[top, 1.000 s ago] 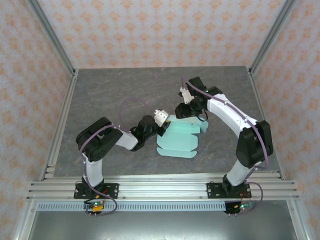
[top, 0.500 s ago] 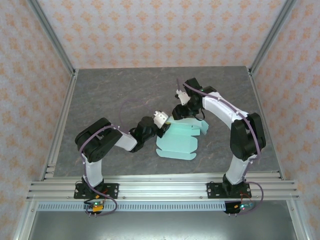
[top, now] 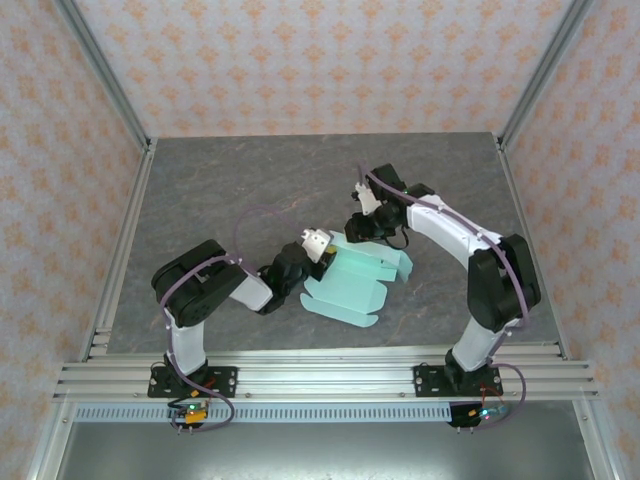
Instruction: Fold the paper box
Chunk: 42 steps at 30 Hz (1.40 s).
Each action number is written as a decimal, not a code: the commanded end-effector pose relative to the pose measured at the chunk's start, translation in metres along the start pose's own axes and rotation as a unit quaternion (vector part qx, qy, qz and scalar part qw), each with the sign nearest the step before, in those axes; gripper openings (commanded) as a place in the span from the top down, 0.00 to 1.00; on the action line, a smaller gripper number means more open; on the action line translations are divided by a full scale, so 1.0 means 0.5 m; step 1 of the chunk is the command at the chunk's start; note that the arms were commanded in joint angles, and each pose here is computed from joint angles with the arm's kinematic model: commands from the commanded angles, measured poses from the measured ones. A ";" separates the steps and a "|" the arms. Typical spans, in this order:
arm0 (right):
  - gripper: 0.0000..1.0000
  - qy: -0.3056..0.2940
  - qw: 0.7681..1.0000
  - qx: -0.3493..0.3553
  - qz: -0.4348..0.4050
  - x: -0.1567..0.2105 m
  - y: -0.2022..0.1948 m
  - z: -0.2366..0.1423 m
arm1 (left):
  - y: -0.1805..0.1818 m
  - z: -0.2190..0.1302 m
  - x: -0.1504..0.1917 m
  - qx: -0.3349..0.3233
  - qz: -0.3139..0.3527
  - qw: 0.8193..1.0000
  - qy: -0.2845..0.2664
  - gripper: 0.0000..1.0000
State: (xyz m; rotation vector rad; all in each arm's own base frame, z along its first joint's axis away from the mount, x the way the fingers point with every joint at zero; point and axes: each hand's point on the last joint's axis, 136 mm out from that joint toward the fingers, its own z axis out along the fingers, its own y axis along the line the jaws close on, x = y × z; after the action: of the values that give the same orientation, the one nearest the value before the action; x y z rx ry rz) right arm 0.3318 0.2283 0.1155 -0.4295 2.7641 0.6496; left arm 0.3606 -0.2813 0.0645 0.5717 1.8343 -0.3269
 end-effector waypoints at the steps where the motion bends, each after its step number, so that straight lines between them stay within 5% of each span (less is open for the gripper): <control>1: 0.65 0.016 0.998 0.038 0.039 0.034 -0.030 0.003 | 0.019 -0.021 -0.035 -0.032 -0.001 0.999 -0.030 0.66; 15: 0.65 0.012 0.993 -0.010 0.113 0.062 -0.005 0.030 | 0.024 -0.011 -0.074 -0.066 0.004 0.996 -0.054 0.81; 31: 0.61 0.064 0.980 -0.051 0.182 0.074 0.035 0.025 | 0.052 -0.022 -0.054 -0.126 0.022 0.992 0.008 0.96; 36: 0.60 0.082 0.969 -0.094 0.215 0.074 0.061 0.037 | 0.090 -0.026 -0.055 -0.189 -0.017 0.981 0.027 0.94; 42: 0.60 0.088 0.966 -0.107 0.220 0.078 0.068 0.042 | 0.040 0.009 -0.064 -0.118 -0.023 0.993 0.003 0.88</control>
State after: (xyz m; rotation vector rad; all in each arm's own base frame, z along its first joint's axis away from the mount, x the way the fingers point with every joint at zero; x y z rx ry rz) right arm 0.3259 0.2482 0.1153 0.0629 2.8274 0.9685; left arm 0.3676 -0.2670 0.0770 0.4200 1.9279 -0.1047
